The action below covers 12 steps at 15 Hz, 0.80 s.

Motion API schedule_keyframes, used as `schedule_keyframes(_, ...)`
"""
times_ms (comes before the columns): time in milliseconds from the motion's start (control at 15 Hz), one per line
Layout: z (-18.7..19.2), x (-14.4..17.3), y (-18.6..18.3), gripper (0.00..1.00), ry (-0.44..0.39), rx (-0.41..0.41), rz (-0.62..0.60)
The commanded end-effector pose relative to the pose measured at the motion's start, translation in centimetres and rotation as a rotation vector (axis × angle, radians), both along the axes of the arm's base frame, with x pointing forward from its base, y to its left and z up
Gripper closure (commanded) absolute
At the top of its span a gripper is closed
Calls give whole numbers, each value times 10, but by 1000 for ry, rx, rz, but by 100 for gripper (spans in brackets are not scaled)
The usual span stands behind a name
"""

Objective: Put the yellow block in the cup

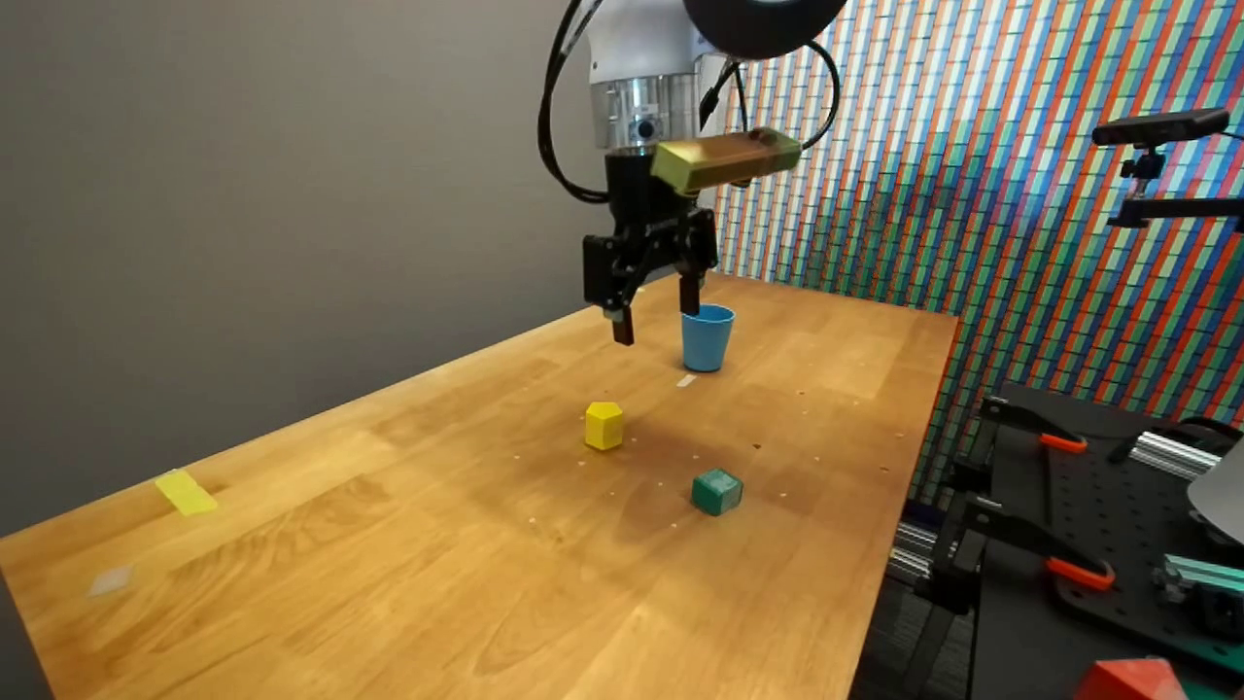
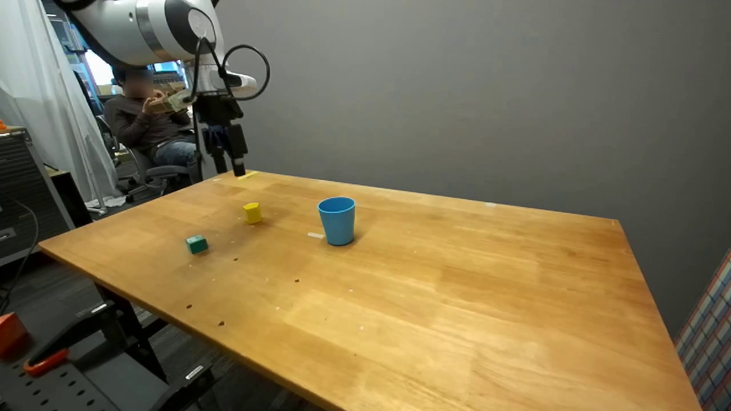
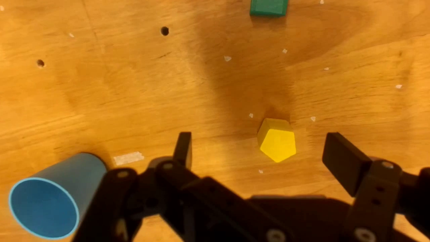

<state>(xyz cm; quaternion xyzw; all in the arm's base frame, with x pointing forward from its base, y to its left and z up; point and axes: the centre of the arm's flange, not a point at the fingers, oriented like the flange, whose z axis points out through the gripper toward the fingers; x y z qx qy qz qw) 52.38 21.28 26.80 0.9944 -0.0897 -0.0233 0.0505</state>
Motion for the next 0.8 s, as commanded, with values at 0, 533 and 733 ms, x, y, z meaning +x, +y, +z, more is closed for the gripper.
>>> schedule_keyframes(0,-20,33,13,0,-2,62,-28)
schedule_keyframes(533,-68,50,36,0,24,119,-66)
schedule_keyframes(733,-88,53,40,0,4,71,-58)
